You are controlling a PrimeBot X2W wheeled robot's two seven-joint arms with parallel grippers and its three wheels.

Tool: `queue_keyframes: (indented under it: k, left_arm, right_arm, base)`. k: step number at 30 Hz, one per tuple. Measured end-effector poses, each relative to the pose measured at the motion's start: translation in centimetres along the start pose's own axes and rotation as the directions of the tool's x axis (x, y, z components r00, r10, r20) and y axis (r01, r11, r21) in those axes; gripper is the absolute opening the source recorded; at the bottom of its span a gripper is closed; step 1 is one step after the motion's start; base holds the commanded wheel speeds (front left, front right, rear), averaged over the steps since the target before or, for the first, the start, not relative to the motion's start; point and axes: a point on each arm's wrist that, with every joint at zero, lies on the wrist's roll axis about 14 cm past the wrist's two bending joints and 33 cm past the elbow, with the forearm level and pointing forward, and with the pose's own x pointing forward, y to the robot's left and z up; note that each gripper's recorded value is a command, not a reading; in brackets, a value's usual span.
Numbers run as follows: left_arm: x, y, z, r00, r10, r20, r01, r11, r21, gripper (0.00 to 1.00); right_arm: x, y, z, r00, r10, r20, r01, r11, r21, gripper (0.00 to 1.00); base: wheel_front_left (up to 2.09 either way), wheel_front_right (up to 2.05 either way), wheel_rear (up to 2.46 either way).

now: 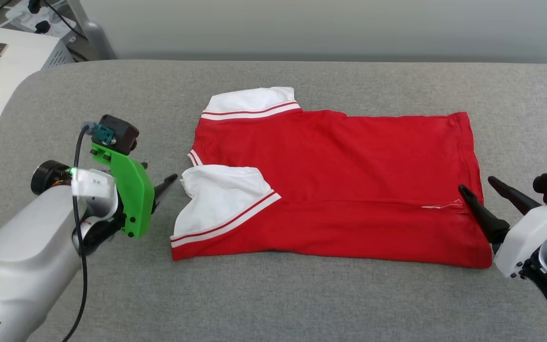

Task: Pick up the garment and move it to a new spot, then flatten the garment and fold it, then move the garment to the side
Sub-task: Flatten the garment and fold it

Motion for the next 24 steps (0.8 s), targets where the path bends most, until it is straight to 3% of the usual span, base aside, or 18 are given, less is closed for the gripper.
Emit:
queue_keyframes:
  k: [11, 24]
  left_arm:
    - [-0.9, -2.4, -4.5, 0.930, -0.116, -0.350, 0.098, 0.993, -0.068, 1.00]
    - [0.9, -3.8, -10.2, 0.850, -0.168, -0.499, 0.113, 0.984, -0.139, 1.00]
  right_arm:
    - [-0.1, 1.0, -0.3, 1.000, 0.010, -0.011, -0.009, 1.000, 0.011, 1.00]
    - [-0.3, 0.2, -1.3, 0.999, -0.020, -0.038, 0.021, 0.999, 0.042, 1.00]
  base:
    - [0.00, 0.00, 0.00]
    - [0.00, 0.00, 0.00]
